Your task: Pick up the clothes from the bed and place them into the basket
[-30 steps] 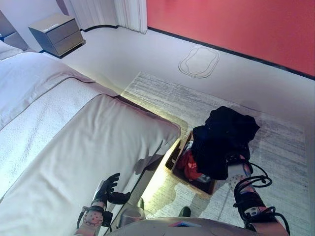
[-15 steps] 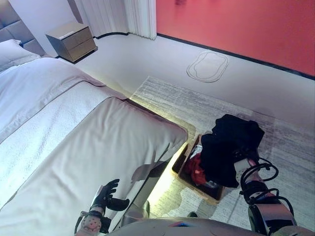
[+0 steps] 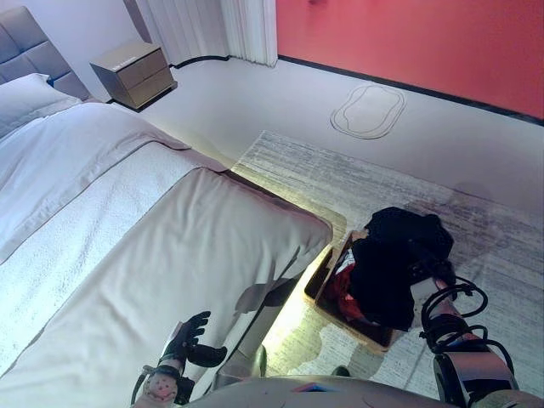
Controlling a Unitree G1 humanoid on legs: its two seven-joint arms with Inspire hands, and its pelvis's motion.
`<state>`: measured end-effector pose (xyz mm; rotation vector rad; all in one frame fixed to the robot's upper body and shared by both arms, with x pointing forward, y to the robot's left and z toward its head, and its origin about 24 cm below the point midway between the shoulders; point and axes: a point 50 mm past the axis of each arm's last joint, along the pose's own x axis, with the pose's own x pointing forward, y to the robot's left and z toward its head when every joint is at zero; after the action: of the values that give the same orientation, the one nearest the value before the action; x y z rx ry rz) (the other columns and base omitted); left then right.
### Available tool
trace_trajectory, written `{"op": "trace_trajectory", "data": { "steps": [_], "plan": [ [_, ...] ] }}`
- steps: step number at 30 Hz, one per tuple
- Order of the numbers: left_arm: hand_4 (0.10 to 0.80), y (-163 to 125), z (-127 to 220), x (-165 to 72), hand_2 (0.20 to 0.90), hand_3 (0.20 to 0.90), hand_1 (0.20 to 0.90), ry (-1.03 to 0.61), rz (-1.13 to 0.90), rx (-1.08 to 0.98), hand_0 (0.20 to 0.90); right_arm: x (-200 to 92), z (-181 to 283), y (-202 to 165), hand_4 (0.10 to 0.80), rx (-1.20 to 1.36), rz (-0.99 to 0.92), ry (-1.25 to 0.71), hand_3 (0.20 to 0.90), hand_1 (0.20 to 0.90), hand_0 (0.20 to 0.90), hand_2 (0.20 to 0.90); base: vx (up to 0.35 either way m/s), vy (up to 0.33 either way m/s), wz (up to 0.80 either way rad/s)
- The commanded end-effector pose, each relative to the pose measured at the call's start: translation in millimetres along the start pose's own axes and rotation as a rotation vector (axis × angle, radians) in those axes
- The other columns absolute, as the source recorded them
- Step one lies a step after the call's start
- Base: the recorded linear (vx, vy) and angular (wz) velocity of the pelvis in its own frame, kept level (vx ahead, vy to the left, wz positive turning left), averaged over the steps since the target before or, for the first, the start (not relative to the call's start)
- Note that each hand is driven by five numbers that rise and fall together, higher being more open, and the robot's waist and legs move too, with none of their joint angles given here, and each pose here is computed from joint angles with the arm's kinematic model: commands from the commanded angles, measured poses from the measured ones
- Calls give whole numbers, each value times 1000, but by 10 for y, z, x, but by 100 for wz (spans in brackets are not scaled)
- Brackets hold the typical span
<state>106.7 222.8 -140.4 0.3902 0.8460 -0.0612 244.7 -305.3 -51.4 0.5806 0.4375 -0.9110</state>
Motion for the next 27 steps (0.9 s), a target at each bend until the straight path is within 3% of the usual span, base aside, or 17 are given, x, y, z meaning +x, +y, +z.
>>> {"op": "trace_trajectory", "data": {
  "steps": [1,20,27],
  "plan": [
    [800,94,230,81,900,900,900,-117,9,36,900,-3,731,414,800,49,165,-250,900,900,900,900,0,0,0],
    [800,89,240,91,900,900,900,-117,6,27,900,26,558,284,800,73,150,-193,900,900,900,900,-5,2,0],
    [800,30,257,89,900,900,900,-120,-3,11,900,0,22,-36,800,-93,109,-60,900,900,900,900,-9,4,0]
  ]
}}
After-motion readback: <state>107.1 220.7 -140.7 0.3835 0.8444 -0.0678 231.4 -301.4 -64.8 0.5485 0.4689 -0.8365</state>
